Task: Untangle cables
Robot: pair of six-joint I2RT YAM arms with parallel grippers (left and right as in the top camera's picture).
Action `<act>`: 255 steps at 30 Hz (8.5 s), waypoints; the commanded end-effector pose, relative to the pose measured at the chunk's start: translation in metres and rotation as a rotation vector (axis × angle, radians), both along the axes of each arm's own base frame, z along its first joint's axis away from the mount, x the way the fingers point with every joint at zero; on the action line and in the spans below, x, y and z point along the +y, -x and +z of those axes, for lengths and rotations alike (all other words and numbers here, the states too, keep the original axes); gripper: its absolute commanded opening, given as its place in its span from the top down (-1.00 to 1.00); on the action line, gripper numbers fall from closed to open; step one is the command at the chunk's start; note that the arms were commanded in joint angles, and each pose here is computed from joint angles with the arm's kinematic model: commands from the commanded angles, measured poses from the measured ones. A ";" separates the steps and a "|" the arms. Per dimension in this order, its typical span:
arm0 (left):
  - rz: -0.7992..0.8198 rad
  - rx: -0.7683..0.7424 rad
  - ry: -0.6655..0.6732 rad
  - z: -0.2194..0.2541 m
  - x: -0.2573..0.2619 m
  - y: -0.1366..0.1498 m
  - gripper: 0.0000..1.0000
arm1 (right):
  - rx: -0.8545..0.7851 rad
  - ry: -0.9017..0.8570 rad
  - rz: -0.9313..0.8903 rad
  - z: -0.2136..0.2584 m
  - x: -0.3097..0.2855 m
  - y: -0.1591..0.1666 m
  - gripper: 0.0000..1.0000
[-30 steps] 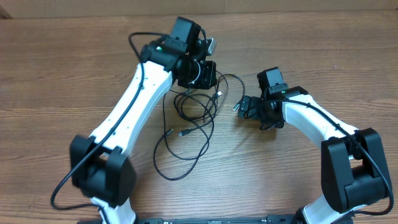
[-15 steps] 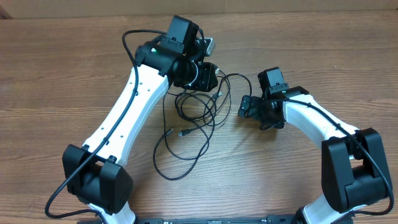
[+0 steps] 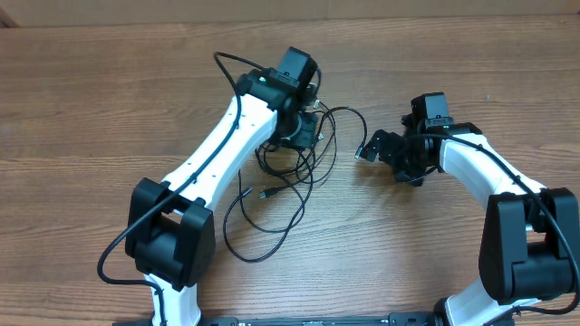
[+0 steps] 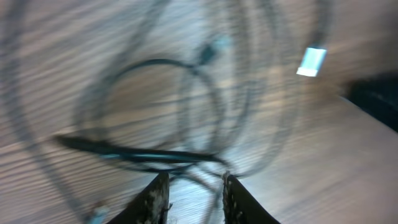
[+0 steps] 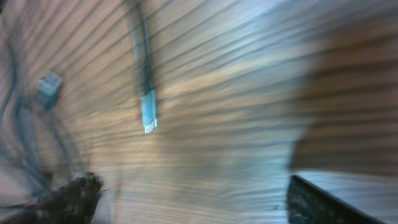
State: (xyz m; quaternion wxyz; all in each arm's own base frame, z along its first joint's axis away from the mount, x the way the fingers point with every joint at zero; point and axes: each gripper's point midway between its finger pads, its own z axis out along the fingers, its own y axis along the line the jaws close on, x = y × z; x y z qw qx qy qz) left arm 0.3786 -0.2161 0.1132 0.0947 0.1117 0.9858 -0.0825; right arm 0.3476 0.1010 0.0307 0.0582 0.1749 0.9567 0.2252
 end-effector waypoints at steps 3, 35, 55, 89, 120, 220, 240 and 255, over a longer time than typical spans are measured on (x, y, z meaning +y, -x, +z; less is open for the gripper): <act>0.157 -0.010 -0.120 -0.006 0.065 -0.021 0.37 | 0.007 -0.163 0.103 0.011 0.041 0.012 -0.12; 0.348 0.010 -0.093 -0.084 0.144 -0.028 0.46 | -0.156 0.091 -0.013 -0.010 0.089 -0.018 0.62; 0.350 0.007 -0.092 -0.084 0.144 -0.029 0.23 | -0.312 -0.135 0.195 0.085 0.115 -0.016 0.93; 0.349 0.004 -0.082 -0.083 0.143 -0.031 0.11 | -1.187 -0.481 0.119 0.386 0.098 0.008 0.93; -0.084 0.086 0.351 -0.077 0.030 0.006 -0.19 | -0.058 0.130 -0.019 0.055 0.013 0.015 -0.51; 0.089 0.085 0.087 0.019 -0.011 0.066 0.92 | -0.169 0.159 -0.052 0.018 0.064 0.014 -1.00; 0.231 0.132 -0.133 -0.046 0.038 0.088 0.77 | -0.169 0.159 -0.053 0.018 0.063 0.014 -1.00; 0.327 0.093 -0.194 -0.053 0.053 0.084 0.74 | -0.169 0.159 -0.052 0.018 0.063 0.014 -1.00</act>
